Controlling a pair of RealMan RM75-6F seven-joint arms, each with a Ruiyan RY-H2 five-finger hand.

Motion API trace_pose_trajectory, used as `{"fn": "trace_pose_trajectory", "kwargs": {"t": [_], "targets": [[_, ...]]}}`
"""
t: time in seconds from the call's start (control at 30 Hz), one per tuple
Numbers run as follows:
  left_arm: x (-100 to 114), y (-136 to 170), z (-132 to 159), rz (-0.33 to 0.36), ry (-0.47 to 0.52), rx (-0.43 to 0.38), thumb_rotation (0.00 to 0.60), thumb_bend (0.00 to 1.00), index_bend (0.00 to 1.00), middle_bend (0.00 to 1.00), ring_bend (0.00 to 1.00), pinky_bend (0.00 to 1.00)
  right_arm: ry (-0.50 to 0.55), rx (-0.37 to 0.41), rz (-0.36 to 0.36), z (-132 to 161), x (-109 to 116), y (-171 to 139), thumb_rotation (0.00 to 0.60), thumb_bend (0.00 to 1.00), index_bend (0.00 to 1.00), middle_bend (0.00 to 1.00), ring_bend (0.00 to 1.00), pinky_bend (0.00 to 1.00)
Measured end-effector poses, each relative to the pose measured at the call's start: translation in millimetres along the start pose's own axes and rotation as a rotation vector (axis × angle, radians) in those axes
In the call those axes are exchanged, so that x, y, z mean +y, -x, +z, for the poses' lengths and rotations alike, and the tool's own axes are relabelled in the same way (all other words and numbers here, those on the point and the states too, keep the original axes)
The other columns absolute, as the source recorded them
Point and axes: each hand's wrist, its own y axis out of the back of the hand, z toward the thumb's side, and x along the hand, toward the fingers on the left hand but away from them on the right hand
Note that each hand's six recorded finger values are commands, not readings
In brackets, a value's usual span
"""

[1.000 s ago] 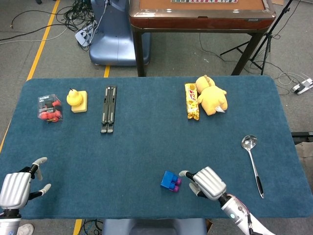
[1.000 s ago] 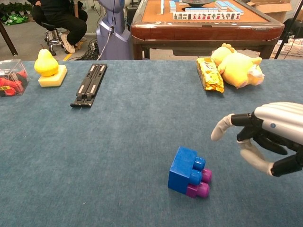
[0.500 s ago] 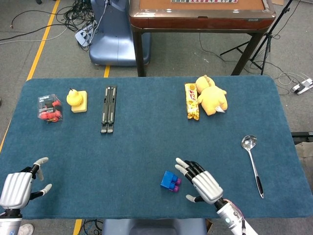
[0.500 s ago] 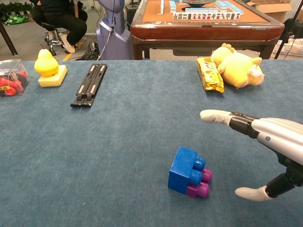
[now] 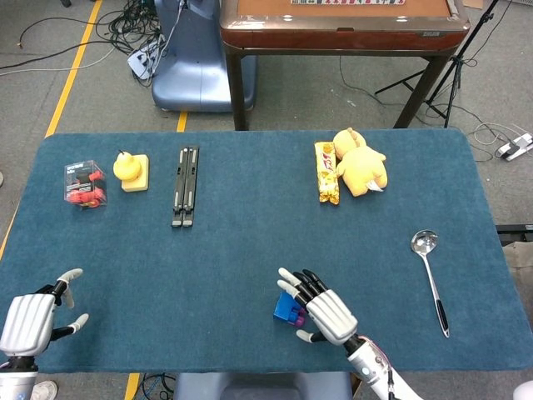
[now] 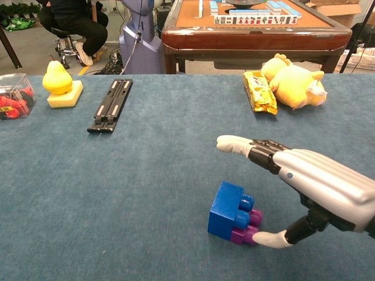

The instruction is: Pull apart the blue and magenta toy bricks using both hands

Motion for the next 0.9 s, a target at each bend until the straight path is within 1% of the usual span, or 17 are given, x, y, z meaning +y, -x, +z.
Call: {"fn": "trace_pose_trajectory", "kwargs": {"t": [0.2,0.5,0.9], "targets": [[-0.5,0.3,-0.3,-0.001,0.001,0.0,0.6,0.14,0.28,0.58,0.55,0.73,-0.008,0.009,0.023,3.5,-8.2,9.6,0.6,0.0,0.0,0.0,0.0,0.0],[-1.1,1.1,-0.8,-0.001,0.005,0.003,0.6,0.14,0.28,0.58,0.55,0.73,-0.031,0.018,0.024,6.1,-14.1,20.4,0.6,0.0,0.0,0.0,0.0,0.0],[-1.7,3.0,-2.1,-0.002,0.008,0.007,0.6,0.14,0.28,0.58,0.55,0.73,-0.047,0.005,0.041,1.1,-20.9,22.2,0.6,0.0,0.0,0.0,0.0,0.0]]}}
